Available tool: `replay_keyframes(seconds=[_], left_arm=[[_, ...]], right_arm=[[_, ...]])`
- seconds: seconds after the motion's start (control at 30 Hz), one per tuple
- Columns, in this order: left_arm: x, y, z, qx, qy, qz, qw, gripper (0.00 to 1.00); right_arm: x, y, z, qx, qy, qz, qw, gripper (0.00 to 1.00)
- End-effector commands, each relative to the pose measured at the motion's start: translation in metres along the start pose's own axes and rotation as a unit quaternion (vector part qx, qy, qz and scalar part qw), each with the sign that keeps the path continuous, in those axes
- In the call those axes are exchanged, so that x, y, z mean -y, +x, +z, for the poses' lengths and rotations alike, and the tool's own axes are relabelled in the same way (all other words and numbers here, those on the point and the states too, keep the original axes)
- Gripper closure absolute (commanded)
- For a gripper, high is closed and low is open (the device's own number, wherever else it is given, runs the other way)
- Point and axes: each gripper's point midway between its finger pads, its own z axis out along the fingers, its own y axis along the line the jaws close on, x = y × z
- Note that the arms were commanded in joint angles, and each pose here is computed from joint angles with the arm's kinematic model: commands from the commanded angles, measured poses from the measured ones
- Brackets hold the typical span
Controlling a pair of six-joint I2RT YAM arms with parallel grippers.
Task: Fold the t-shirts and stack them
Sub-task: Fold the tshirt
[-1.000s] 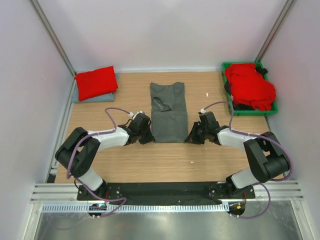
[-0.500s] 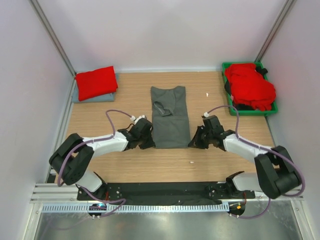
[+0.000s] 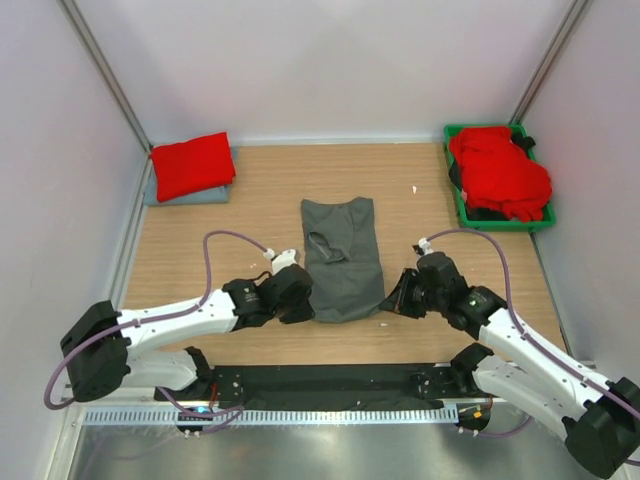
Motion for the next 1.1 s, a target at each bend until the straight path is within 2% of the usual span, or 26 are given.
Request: replay_keyframes(seconds=[0.0,0.5,0.8,1.07], left_arm=[[-0.012,0.003,-0.012,0.016,-0.02,-0.013,1.0,1.0],[-0.012,-0.002,-0.031,0.024,-0.018,0.002,1.0,1.0],[-0.014,-0.006,-0.04,0.03,-0.019,0.001,0.999,1.0],[-0.002,-0.026,-0.057,0.05,-0.028,0.018,0.998,1.0]], right_arm=[[0.01,0.01,-0.007,-0.002,0.036,0.021,0.999,0.99],[-0.003,0.001,-0.032,0.029,0.044,0.02,0.998,0.99],[-0.002,0.003,-0.034,0.025,0.041,0.015,0.999,0.99],[-0.015,-0.019,-0.042,0.056,0.047,-0.006,0.997,0.98]])
